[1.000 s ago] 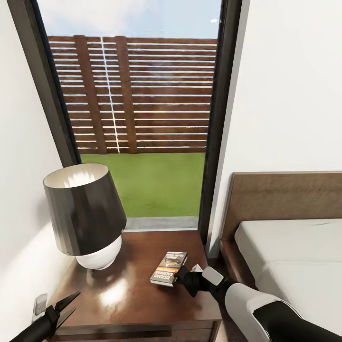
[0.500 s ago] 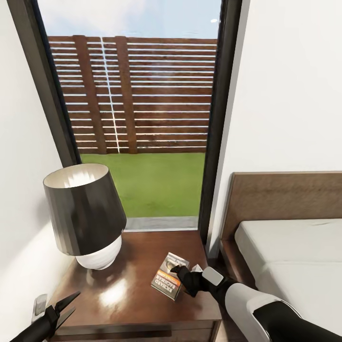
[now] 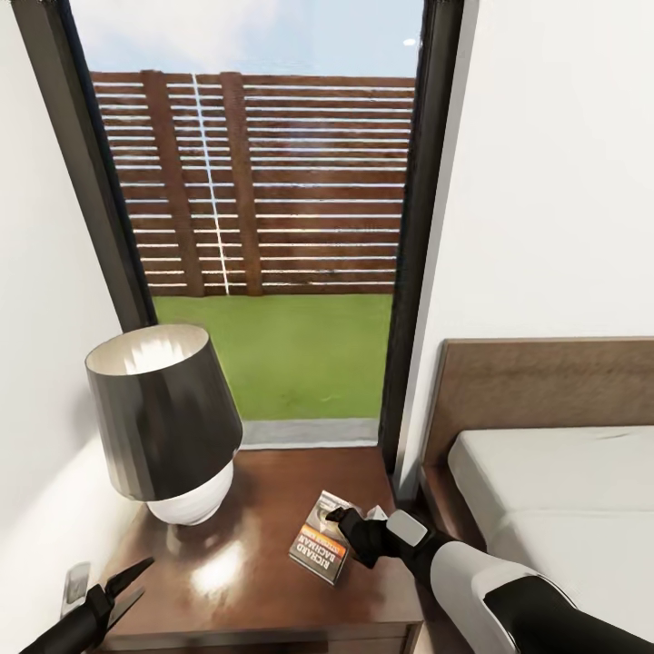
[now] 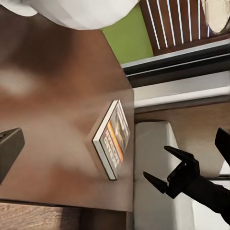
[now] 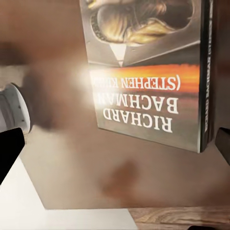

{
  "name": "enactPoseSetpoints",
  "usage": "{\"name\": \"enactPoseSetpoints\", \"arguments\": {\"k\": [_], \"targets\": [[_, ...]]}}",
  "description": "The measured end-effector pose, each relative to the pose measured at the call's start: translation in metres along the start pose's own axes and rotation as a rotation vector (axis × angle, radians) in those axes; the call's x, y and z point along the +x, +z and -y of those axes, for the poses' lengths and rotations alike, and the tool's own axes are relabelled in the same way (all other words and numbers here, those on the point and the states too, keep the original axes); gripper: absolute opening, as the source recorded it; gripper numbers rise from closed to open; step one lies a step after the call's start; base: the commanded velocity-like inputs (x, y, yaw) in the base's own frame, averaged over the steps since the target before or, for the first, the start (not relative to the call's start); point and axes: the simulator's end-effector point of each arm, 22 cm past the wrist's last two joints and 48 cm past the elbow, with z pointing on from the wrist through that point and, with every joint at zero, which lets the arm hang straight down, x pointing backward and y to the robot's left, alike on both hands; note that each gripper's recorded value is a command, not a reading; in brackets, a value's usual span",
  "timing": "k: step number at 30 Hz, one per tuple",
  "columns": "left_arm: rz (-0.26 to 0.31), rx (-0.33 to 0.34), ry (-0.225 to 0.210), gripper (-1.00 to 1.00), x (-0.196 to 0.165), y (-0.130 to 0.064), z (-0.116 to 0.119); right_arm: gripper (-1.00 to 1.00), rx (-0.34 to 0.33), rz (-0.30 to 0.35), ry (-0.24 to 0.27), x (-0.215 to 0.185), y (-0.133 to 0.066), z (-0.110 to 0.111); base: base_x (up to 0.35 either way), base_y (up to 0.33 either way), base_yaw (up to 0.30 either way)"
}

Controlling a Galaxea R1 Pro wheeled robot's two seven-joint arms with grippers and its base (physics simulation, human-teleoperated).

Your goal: In the bedroom, move the book from the bed onto either nightstand, and place the two sandals side by side next to the bed.

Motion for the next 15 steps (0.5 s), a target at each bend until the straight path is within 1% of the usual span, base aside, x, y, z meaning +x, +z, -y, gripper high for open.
{"name": "enactPoseSetpoints", "arguments": {"k": [15], "targets": [[-0.002,-0.004,0.001,1.00,-0.012,-0.004,0.029,1.00,-0.002,0.000,0.001,-0.006,-0.021,-0.024,0.000,0.000,0.000]]}}
